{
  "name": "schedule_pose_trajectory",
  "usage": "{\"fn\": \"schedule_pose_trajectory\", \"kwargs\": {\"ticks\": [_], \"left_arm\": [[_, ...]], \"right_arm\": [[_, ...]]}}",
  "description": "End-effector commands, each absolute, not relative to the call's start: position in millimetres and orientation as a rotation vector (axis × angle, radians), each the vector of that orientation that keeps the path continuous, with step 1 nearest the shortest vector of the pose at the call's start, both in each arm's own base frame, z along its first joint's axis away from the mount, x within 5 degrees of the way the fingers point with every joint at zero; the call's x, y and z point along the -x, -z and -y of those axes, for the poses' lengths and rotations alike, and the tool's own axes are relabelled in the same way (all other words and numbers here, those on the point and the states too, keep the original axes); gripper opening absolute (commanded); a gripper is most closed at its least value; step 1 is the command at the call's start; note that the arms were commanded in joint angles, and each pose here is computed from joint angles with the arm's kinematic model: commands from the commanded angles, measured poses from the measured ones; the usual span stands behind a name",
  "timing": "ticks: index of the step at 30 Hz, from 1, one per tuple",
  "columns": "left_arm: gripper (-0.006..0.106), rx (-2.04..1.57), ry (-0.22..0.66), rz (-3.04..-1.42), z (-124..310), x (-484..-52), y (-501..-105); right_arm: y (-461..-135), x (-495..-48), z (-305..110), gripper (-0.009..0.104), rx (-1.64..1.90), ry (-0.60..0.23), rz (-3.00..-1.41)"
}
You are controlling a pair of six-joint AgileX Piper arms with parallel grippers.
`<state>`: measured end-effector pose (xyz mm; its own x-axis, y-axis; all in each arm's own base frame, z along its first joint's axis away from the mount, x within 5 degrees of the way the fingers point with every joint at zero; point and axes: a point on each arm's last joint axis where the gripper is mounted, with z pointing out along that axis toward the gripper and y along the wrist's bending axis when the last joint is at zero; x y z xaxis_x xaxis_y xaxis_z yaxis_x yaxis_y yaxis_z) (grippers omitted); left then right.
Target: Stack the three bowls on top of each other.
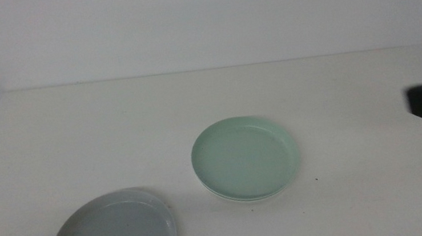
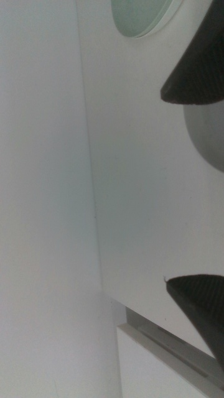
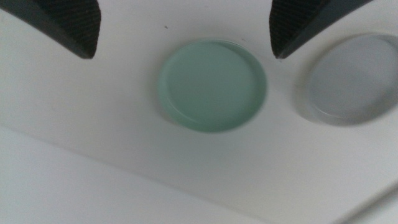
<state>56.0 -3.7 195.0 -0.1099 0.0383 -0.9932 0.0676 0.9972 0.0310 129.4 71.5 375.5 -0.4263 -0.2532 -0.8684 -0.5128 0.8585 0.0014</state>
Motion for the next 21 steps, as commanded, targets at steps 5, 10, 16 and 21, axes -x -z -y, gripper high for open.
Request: {"fn": "schedule_pose_trajectory", "kwargs": {"ticks": [5,10,16,21], "left_arm": [[0.094,-0.073,0.030,-1.665,4,-56,-197],[0.094,-0.073,0.030,-1.665,4,-56,-197],[0.094,-0.063,0.020,-1.668,3,-56,-196],[0.094,0.053,0.034,-1.810,0,-63,-220]], "right_arm": [[-381,-89,-57,0.093,0.571,-0.396,-1.920],[-382,-89,-56,0.093,0.579,-0.388,-1.913],[-382,-89,-56,0.093,0.573,-0.393,-1.910],[-382,-89,-56,0.093,0.573,-0.393,-1.910]]}}
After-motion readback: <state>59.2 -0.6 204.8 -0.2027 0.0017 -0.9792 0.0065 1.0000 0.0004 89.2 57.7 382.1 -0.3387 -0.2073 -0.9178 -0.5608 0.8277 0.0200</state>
